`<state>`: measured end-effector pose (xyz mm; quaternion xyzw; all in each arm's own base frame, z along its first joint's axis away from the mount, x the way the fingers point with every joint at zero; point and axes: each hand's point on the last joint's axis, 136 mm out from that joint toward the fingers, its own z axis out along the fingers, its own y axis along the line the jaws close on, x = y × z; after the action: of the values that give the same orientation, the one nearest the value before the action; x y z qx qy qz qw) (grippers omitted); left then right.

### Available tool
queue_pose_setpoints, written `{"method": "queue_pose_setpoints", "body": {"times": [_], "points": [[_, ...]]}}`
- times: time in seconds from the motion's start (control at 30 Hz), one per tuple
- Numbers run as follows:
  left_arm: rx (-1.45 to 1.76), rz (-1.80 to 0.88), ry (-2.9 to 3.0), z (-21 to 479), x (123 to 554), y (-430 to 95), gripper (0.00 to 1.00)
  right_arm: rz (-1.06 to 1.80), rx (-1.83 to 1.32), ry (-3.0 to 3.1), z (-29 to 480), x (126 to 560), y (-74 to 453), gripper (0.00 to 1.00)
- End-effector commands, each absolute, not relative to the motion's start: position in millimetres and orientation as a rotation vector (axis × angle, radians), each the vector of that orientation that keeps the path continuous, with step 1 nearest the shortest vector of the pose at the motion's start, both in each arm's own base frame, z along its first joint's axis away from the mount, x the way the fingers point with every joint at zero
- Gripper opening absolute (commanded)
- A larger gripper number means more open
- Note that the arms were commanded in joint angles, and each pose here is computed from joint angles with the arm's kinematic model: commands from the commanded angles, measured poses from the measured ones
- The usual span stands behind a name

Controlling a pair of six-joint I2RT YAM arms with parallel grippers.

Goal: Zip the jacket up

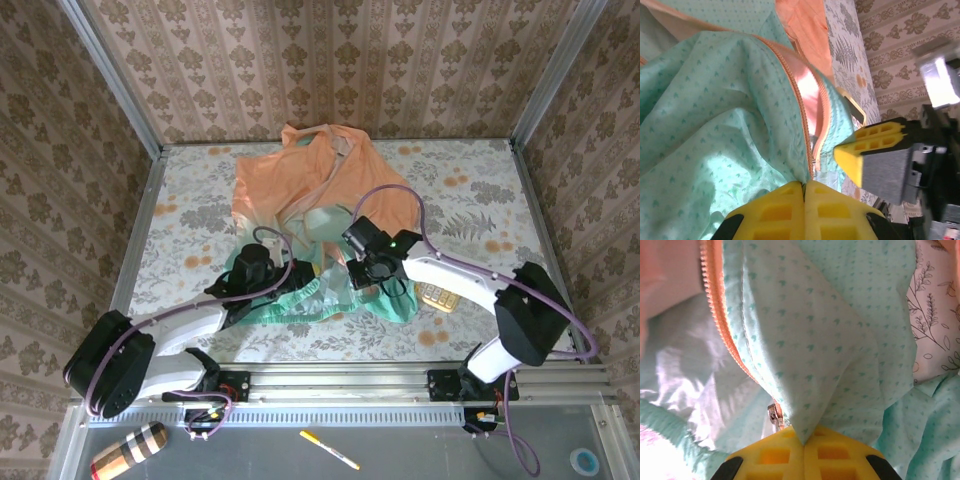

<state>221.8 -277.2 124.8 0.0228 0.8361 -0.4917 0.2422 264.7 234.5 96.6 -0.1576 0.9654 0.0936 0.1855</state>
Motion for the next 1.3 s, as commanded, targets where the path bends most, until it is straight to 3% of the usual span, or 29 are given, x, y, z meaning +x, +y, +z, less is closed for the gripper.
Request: {"method": "queue_pose_setpoints", "body": {"times": [0.0, 0.4, 0.57, 1.0, 1.13, 1.27], "points": [[0.113, -1.348, 2.285, 125, 219, -287, 0.0, 0.416, -0.473, 2.704, 113, 258, 250, 0.0], [0.119, -1.297, 2.379, 76, 205, -305, 0.0, 0.728, -0.403, 2.782, 90, 241, 286, 0.07], [0.104, -1.314, 2.386, 67, 206, -314, 0.0, 0.706, -0.37, 2.832, 73, 237, 282, 0.17], [0.101, -1.299, 2.404, 61, 203, -313, 0.0, 0.65, -0.278, 2.918, 41, 231, 278, 0.28], [0.103, -1.3, 2.401, 62, 204, -314, 0.0, 0.614, -0.277, 2.937, 34, 231, 276, 0.26], [0.101, -1.307, 2.385, 68, 206, -311, 0.0, 0.594, -0.285, 2.919, 38, 232, 272, 0.07]]}}
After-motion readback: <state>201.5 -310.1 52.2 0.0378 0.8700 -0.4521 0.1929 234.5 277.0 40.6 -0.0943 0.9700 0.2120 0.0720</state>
